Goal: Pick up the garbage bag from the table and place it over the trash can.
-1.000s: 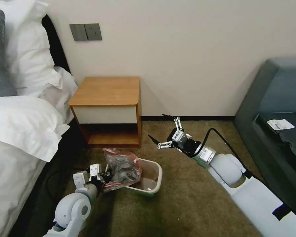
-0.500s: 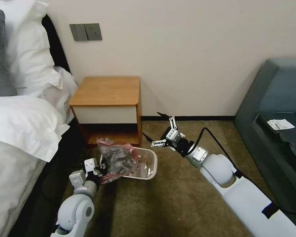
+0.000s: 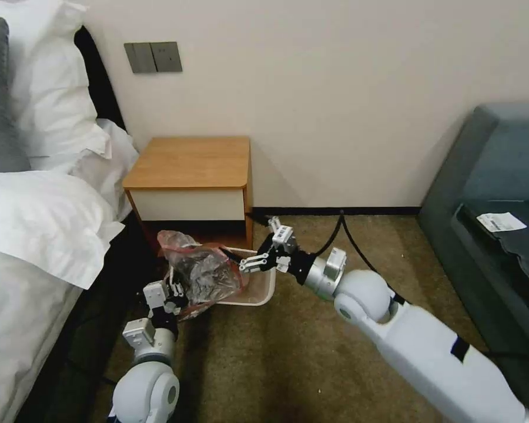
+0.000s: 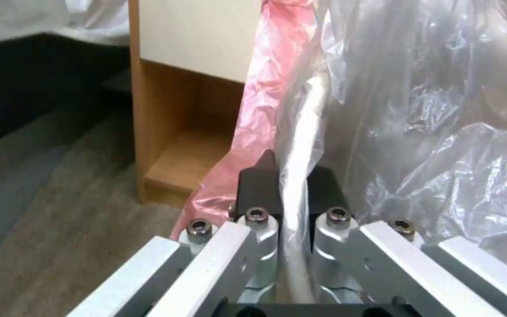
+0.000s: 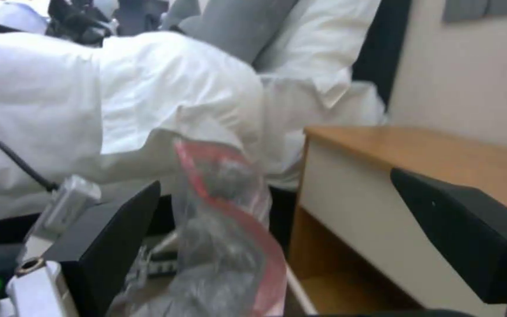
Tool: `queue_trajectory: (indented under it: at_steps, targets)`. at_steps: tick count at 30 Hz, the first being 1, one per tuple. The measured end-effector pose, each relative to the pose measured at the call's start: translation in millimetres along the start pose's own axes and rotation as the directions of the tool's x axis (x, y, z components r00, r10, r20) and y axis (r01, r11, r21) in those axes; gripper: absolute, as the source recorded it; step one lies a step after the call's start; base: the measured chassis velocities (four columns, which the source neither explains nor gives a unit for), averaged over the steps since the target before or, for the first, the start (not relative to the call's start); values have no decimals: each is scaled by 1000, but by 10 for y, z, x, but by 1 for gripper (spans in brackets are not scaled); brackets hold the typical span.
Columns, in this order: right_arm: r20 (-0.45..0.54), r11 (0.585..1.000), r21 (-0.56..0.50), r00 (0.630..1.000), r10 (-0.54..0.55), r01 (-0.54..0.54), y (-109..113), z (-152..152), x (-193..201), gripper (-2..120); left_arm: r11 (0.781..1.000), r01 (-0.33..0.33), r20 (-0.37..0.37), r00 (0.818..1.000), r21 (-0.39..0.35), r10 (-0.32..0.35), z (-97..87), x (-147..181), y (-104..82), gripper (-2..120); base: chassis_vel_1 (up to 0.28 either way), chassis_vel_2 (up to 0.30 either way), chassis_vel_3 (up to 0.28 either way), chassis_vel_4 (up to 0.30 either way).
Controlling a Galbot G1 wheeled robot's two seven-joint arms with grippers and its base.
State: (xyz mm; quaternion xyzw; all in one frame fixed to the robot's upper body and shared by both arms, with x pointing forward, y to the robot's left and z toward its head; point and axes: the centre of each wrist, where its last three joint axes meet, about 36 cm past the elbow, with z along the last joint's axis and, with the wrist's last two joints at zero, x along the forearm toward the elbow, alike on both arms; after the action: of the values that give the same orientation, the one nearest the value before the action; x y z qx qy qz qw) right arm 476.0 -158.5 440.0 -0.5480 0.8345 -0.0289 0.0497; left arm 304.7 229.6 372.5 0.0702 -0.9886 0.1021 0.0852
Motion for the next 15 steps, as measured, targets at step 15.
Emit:
queue_trajectory:
  at_steps: [15]
  targets:
    - [-46,991,-77,993,-110,106,-126,338,-462,88,1000,-8,20,1000,-19,8,60,66,29,3,0,0,0,0]
